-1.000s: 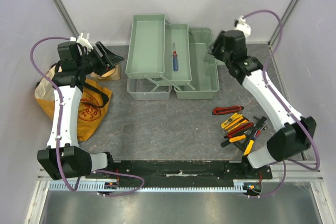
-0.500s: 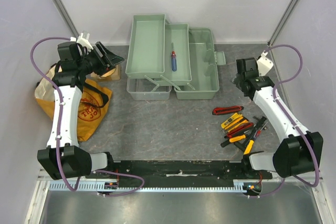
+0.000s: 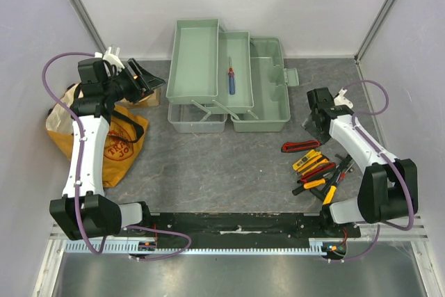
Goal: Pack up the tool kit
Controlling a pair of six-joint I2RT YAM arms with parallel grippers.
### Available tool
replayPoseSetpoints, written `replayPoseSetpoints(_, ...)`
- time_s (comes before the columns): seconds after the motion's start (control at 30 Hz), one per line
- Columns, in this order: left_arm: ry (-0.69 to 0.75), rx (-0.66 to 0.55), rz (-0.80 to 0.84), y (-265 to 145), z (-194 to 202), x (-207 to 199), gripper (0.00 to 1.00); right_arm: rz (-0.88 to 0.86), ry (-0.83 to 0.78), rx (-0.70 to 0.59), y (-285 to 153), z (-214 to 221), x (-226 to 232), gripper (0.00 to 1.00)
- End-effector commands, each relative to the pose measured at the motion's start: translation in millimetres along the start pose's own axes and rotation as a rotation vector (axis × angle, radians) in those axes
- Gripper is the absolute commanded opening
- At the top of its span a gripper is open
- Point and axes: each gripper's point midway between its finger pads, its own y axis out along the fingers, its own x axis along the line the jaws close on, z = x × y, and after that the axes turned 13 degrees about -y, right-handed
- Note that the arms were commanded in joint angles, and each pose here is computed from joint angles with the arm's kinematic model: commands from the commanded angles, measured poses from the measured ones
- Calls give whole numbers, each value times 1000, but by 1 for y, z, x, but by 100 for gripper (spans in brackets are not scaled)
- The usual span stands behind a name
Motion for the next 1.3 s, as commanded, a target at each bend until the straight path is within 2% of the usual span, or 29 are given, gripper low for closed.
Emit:
replayPoseSetpoints(0.0, 59, -16, 52, -10, 1, -15, 70, -10, 65, 107, 13, 27, 6, 60)
replayPoseSetpoints(0.2, 49, -10, 38, -7, 2, -8, 70, 0, 132, 174, 28, 51, 8, 58)
replayPoseSetpoints(0.7, 45, -10, 25, -4, 2, -4, 70, 57, 246, 201, 59, 61, 17, 62)
replayPoseSetpoints(0.83, 43, -13, 24, -5, 1, -4, 70, 50, 235, 196, 67, 57, 23, 55)
replayPoseSetpoints(1.07, 45, -15, 27, -6, 2, -6, 70, 41, 208, 207, 74, 53, 32, 29)
replayPoseSetpoints(1.2, 48, -4, 43, -7, 3, -9, 70, 0, 198, 112, 62, 25, 36, 16)
replayPoseSetpoints(1.27, 45, 3, 53, -7, 5, -11, 70, -19, 185, 53, 51, 6, 38, 12)
